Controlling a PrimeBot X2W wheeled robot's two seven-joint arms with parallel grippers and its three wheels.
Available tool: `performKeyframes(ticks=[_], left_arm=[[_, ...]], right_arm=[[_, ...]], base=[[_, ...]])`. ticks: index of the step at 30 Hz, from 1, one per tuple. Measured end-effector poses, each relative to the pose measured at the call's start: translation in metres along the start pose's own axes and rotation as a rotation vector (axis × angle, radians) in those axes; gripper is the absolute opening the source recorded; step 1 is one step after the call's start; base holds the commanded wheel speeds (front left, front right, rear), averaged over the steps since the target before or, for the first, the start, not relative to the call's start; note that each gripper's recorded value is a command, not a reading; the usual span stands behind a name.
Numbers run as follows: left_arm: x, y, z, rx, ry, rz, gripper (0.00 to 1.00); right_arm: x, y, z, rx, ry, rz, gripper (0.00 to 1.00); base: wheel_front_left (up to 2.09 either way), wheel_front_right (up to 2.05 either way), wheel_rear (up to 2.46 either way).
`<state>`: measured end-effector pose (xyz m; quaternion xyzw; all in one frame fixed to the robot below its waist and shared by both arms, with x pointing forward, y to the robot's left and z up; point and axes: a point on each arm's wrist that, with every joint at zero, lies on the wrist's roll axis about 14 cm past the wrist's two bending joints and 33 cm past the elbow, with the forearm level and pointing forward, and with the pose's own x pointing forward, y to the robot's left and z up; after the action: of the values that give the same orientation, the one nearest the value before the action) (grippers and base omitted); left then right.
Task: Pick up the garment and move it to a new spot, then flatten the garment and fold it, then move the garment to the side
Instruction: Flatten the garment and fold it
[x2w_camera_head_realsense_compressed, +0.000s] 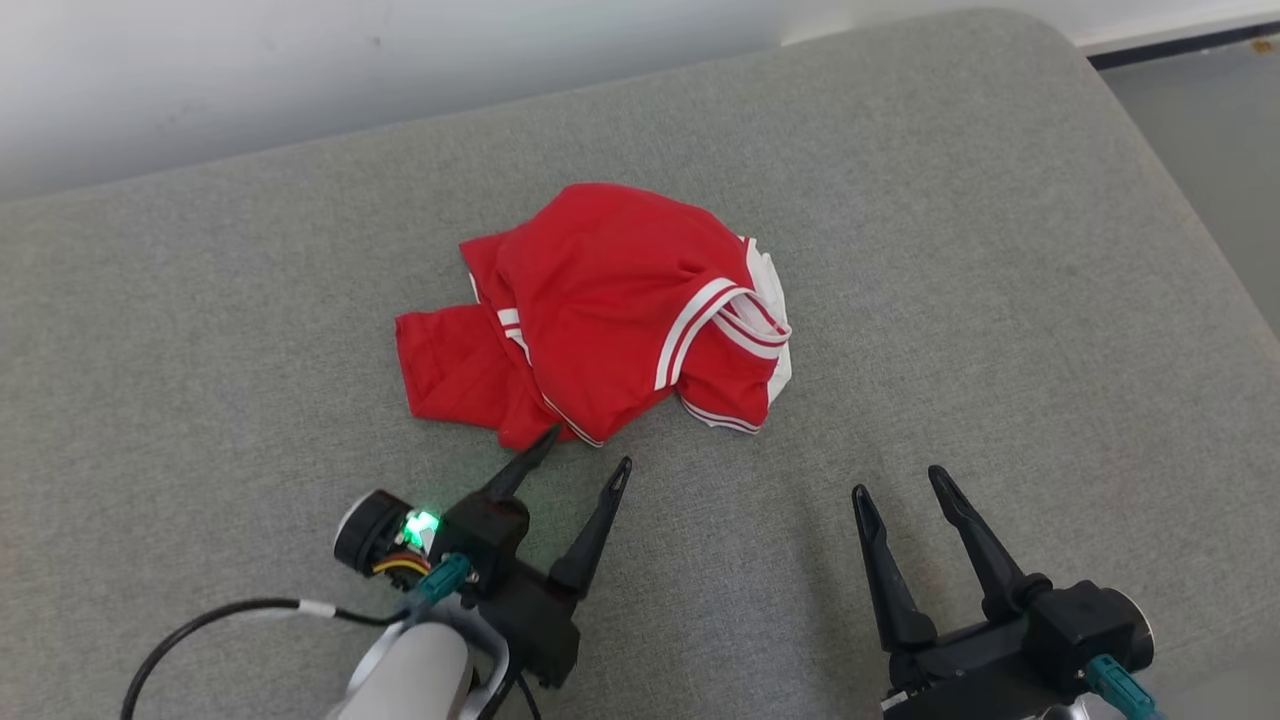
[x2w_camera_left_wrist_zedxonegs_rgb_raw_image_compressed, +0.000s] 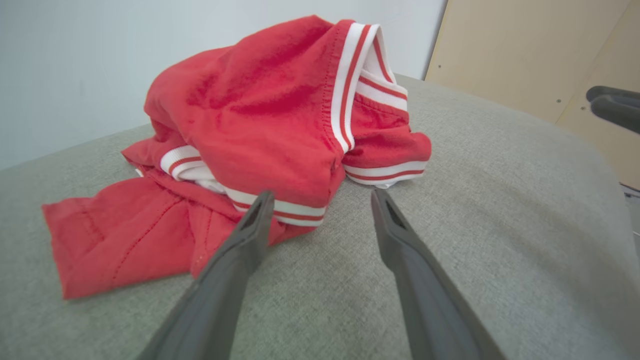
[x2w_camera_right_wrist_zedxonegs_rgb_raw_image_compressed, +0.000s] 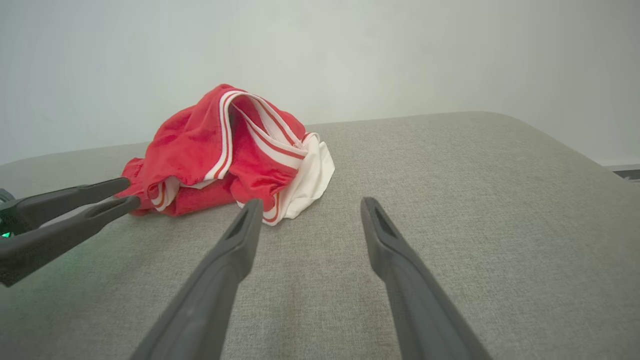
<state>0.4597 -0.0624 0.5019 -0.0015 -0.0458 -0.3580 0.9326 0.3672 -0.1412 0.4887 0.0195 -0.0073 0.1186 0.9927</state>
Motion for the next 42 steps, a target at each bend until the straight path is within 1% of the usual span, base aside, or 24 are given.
performKeyframes(ticks=[7, 8, 9, 10, 18, 21, 22, 23, 24, 28, 29, 30, 33, 34, 35, 36, 38, 39, 40, 42], left_arm=[[0.02, 0.0, -0.013, 0.018, 0.03, -0.029, 1.0], [0.022, -0.002, -0.015, 0.023, 0.035, -0.038, 0.47], [0.024, -0.003, -0.017, 0.026, 0.042, -0.045, 0.25], [0.025, -0.003, -0.018, 0.029, 0.045, -0.043, 0.0], [0.036, -0.004, -0.015, 0.055, 0.049, -0.045, 0.0], [0.039, -0.01, -0.004, 0.018, 0.022, -0.065, 0.0], [0.039, -0.016, 0.005, -0.035, 0.005, -0.083, 0.0], [0.04, -0.019, 0.01, -0.065, -0.006, -0.094, 0.0], [0.042, -0.026, 0.023, -0.139, -0.03, -0.118, 0.0], [0.053, -0.043, 0.062, -0.228, -0.071, -0.189, 0.0], [0.059, -0.049, 0.087, -0.281, -0.098, -0.217, 0.0], [0.061, -0.053, 0.1, -0.304, -0.112, -0.234, 0.0], [0.065, -0.066, 0.138, -0.418, -0.145, -0.292, 0.0], [0.066, -0.07, 0.151, -0.468, -0.154, -0.311, 0.0], [0.069, -0.076, 0.176, -0.544, -0.17, -0.333, 0.0], [0.07, -0.081, 0.191, -0.58, -0.181, -0.349, 0.0], [0.072, -0.089, 0.22, -0.63, -0.208, -0.376, 0.0], [0.072, -0.089, 0.22, -0.63, -0.208, -0.376, 0.0], [0.073, -0.093, 0.235, -0.654, -0.222, -0.39, 0.0], [0.073, -0.106, 0.262, -0.666, -0.241, -0.422, 0.0]], right_arm=[[0.006, -0.003, -0.006, 0.022, 0.015, -0.008, 1.0], [0.006, -0.004, -0.006, 0.024, 0.017, -0.01, 1.0], [0.006, -0.004, -0.007, 0.027, 0.017, -0.011, 1.0], [0.006, -0.004, -0.006, 0.029, 0.016, -0.01, 1.0], [0.006, -0.002, -0.002, 0.041, 0.002, -0.017, 1.0], [0.004, -0.001, 0.001, 0.04, -0.004, -0.016, 1.0], [0.003, -0.001, 0.003, 0.04, -0.01, -0.017, 1.0], [0.002, 0.0, 0.004, 0.04, -0.014, -0.016, 1.0], [0.0, 0.002, 0.007, 0.04, -0.022, -0.013, 1.0], [-0.004, 0.007, 0.016, 0.045, -0.049, -0.009, 1.0], [-0.008, 0.01, 0.019, 0.046, -0.058, -0.007, 1.0], [-0.01, 0.01, 0.021, 0.05, -0.064, -0.011, 1.0], [-0.018, 0.011, 0.025, 0.054, -0.076, -0.02, 1.0], [-0.02, 0.011, 0.026, 0.054, -0.081, -0.021, 1.0], [-0.025, 0.012, 0.03, 0.053, -0.091, -0.028, 1.0], [-0.028, 0.011, 0.031, 0.055, -0.096, -0.034, 1.0], [-0.035, 0.011, 0.032, 0.061, -0.101, -0.047, 1.0], [-0.035, 0.011, 0.032, 0.061, -0.101, -0.047, 1.0], [-0.039, 0.01, 0.033, 0.062, -0.103, -0.052, 1.0], [-0.045, 0.009, 0.036, 0.06, -0.115, -0.064, 1.0]], base=[[0.0, 0.0, 0.0], [0.0, 0.0, 0.0], [0.0, 0.0, 0.0], [0.0, 0.0, 0.0], [0.0, 0.0, 0.0], [0.0, 0.0, 0.0], [0.0, 0.0, 0.0], [0.0, 0.0, 0.0], [0.0, 0.0, 0.0], [0.0, 0.0, 0.0], [0.0, 0.0, 0.0], [0.0, 0.0, 0.0], [0.0, 0.0, 0.0], [0.0, 0.0, 0.0], [0.0, 0.0, 0.0], [0.0, 0.0, 0.0], [0.0, 0.0, 0.0], [0.0, 0.0, 0.0], [0.0, 0.0, 0.0], [0.0, 0.0, 0.0]])
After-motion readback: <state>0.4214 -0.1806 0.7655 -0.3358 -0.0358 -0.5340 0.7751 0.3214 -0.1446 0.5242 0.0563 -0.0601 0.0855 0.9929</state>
